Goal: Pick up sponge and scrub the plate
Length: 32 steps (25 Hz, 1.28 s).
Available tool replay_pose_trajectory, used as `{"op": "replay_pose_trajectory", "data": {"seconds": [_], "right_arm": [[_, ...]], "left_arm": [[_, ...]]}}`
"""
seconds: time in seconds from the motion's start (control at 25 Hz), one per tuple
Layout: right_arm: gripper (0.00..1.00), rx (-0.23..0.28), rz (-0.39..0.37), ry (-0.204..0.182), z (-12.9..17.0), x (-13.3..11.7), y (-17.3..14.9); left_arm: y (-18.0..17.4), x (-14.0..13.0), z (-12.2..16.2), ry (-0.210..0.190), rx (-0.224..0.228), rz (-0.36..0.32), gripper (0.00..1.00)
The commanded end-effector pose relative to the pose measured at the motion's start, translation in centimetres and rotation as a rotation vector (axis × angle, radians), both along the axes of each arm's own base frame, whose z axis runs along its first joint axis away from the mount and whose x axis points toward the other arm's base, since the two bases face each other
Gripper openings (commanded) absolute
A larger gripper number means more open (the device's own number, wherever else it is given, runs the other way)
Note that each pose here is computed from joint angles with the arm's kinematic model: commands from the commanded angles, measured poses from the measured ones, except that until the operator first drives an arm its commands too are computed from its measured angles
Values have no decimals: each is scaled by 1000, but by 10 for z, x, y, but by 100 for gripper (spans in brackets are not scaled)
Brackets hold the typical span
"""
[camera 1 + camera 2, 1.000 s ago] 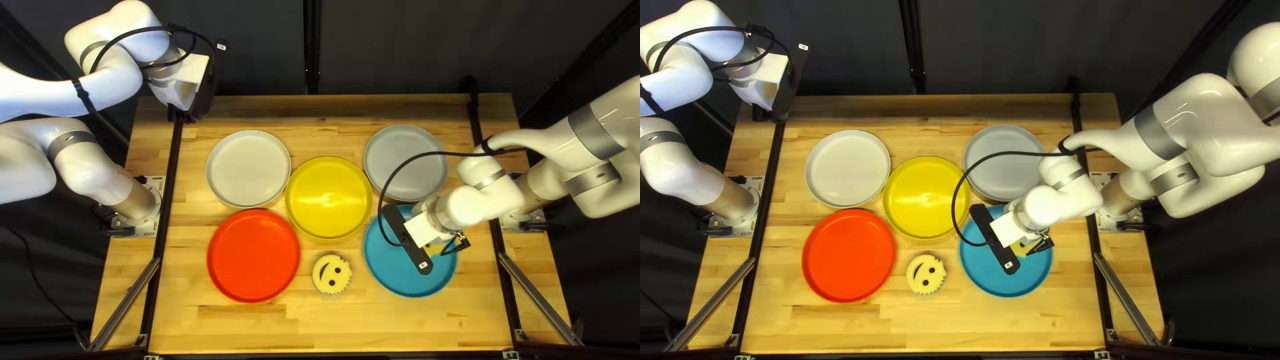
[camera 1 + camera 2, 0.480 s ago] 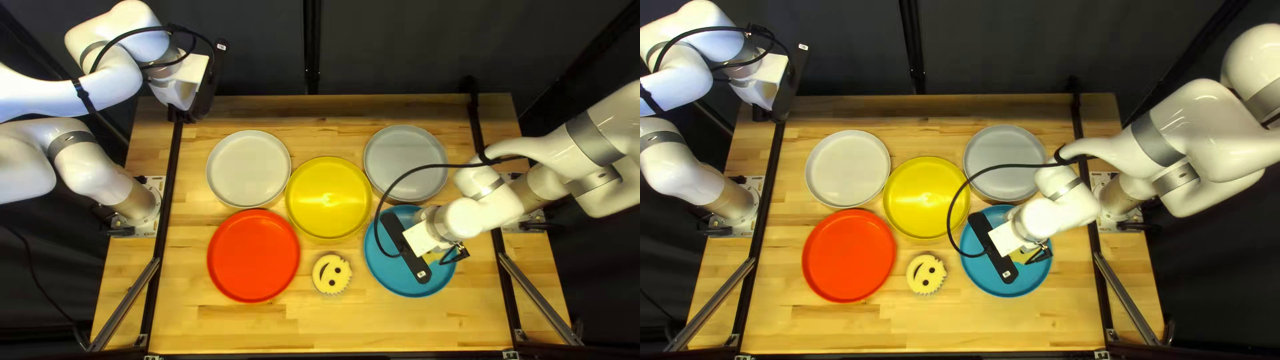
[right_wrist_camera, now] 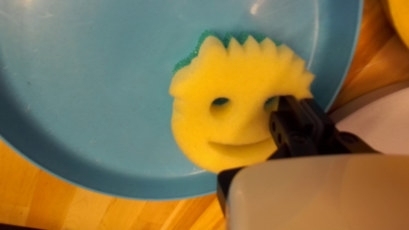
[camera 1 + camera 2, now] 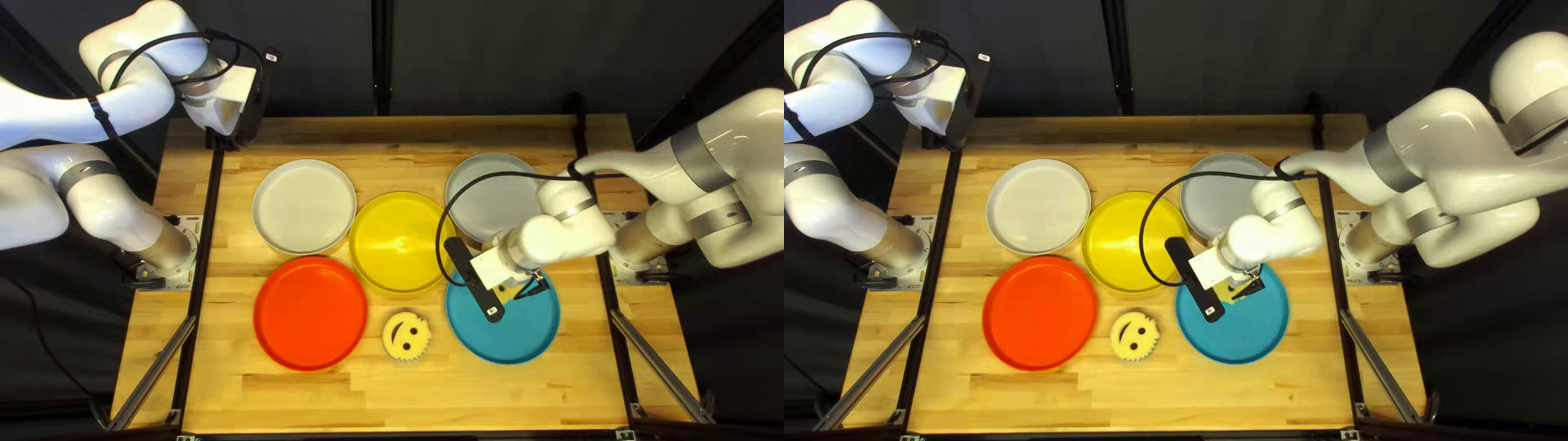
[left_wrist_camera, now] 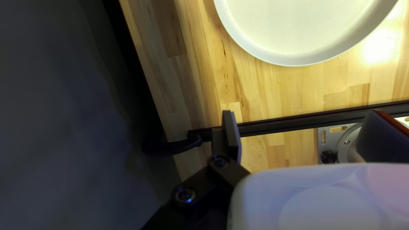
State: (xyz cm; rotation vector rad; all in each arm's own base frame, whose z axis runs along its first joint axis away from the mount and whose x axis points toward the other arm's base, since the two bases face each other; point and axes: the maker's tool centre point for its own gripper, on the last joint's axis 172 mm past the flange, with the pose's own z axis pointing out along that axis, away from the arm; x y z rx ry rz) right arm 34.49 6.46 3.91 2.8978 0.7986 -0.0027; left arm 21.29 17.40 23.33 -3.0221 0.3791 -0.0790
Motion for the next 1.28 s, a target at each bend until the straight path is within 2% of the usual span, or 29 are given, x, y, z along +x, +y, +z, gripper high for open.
{"op": "replay_pose_trajectory", "data": {"seconds": [0.04, 0.4, 0.64, 0.76, 1.28], "right_arm": [[0, 7, 6, 4, -2, -12, 15], [0, 10, -21, 31, -2, -46, 64], [0, 8, -34, 44, -3, -50, 81], [0, 7, -39, 44, -3, -41, 80], [0, 29, -79, 43, -4, 14, 22]], "left_arm": [[0, 0, 0, 0, 0, 0, 100], [0, 0, 0, 0, 0, 0, 100], [0, 0, 0, 0, 0, 0, 100], [0, 0, 0, 0, 0, 0, 100], [0, 0, 0, 0, 0, 0, 100]]}}
